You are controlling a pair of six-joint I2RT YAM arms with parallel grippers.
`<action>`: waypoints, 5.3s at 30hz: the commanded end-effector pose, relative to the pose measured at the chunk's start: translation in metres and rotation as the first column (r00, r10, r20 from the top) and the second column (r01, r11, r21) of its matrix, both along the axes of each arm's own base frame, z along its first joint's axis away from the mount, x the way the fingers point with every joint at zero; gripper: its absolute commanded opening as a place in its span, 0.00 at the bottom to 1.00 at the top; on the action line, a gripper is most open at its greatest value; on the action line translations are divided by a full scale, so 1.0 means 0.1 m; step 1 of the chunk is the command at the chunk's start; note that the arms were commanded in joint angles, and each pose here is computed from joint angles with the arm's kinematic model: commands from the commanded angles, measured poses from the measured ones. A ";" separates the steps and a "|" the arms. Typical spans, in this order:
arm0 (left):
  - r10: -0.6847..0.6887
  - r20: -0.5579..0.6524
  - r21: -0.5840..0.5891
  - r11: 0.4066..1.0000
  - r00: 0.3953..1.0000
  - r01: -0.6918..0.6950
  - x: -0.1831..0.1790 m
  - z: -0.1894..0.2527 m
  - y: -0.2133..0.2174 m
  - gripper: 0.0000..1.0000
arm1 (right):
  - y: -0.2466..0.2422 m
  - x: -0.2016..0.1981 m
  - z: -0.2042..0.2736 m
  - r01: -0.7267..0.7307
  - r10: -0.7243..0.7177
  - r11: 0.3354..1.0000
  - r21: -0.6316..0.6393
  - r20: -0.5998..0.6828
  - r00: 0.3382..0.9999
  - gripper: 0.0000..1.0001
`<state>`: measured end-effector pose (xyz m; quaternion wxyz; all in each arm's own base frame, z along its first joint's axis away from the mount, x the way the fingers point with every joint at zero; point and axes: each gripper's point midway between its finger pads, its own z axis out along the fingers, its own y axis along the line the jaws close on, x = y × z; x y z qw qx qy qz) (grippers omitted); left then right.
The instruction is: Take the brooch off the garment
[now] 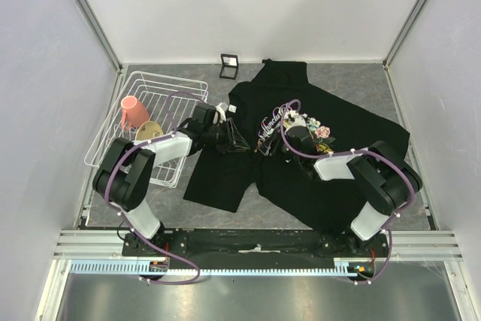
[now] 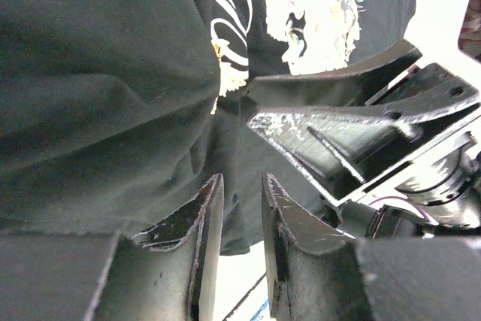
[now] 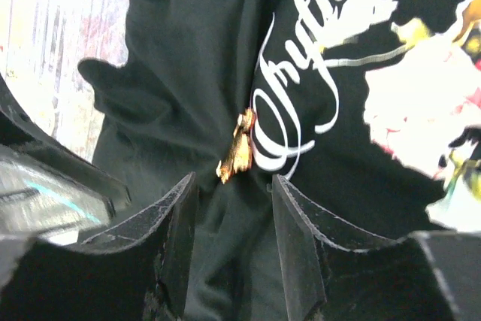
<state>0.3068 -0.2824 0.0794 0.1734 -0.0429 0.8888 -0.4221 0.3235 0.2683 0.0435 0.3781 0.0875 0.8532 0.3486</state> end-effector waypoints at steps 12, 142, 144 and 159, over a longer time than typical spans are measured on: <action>-0.057 0.072 -0.006 0.998 0.996 0.058 0.16 0.18 -0.23 0.36 | 0.07 0.36 0.14 -0.183 0.183 0.983 -0.013 -0.014 0.983 0.46; 0.067 0.053 0.366 0.927 0.996 -0.082 0.57 -0.19 -0.16 0.06 | 0.16 0.18 0.19 -0.208 0.226 0.970 -0.129 0.138 0.964 0.00; 0.053 0.069 0.348 0.935 0.996 -0.074 0.55 -0.12 -0.17 0.13 | 0.15 0.19 0.19 -0.207 0.225 0.969 -0.133 0.139 0.964 0.00; 0.059 0.120 0.421 0.901 0.991 -0.105 0.52 -0.08 0.12 0.26 | 0.15 0.20 0.20 -0.207 0.227 0.967 -0.146 0.132 0.965 0.00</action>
